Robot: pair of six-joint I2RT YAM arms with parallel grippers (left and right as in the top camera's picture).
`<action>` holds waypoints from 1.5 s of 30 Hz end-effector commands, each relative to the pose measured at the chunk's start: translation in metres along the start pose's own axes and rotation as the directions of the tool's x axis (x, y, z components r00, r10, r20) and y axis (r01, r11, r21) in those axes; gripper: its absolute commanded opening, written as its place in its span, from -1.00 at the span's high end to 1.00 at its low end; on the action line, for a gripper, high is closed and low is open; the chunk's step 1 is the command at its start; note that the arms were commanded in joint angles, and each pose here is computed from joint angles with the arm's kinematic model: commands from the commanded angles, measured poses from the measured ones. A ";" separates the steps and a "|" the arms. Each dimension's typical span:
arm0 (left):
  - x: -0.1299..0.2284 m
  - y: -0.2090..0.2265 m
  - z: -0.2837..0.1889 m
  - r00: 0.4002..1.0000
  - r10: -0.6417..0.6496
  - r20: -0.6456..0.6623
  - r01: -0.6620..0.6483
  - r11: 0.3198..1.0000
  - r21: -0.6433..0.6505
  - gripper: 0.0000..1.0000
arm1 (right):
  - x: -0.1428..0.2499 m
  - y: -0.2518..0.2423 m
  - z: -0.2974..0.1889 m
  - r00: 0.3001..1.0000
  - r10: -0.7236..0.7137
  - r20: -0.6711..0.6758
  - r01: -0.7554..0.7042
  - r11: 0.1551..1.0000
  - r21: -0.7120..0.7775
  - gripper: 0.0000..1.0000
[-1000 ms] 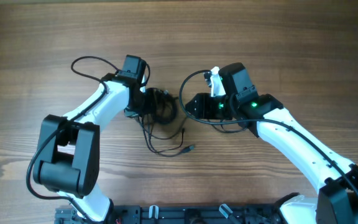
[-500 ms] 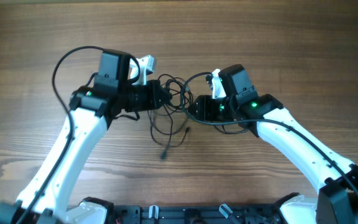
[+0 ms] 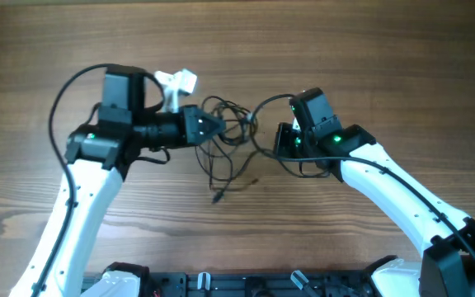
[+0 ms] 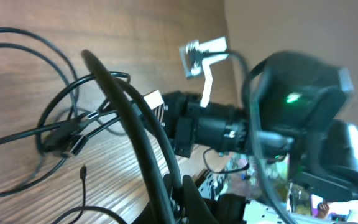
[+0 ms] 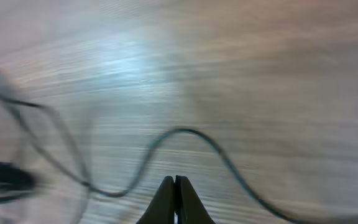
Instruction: Untangle cables
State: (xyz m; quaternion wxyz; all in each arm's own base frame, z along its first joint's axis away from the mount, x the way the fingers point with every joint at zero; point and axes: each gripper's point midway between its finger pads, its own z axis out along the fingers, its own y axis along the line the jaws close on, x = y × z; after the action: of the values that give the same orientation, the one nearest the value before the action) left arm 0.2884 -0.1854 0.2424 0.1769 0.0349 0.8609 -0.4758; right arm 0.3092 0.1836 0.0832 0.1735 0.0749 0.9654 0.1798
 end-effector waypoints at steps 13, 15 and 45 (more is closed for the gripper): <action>0.001 -0.045 -0.033 0.998 0.058 0.005 -0.057 0.968 0.244 0.92 | 0.002 0.117 -0.036 0.957 -0.284 0.059 0.263 0.763 -0.591 -0.11; 0.004 -0.059 -0.037 0.997 0.078 -0.015 -0.069 0.944 0.322 0.92 | -0.003 0.115 -0.035 0.958 -0.276 0.078 0.269 0.773 -0.575 -0.02; -0.026 0.115 -0.075 0.954 -0.008 0.299 0.202 0.754 -0.625 -0.25 | 0.090 0.112 -0.075 0.780 -0.626 0.007 0.350 0.427 -0.834 0.91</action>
State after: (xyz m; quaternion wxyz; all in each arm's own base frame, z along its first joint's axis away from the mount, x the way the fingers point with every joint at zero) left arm 0.3198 -0.0605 0.1853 0.2586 -0.1428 0.9417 -0.1609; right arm 0.2118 0.2806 0.1629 0.0864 -0.3202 0.7823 0.5272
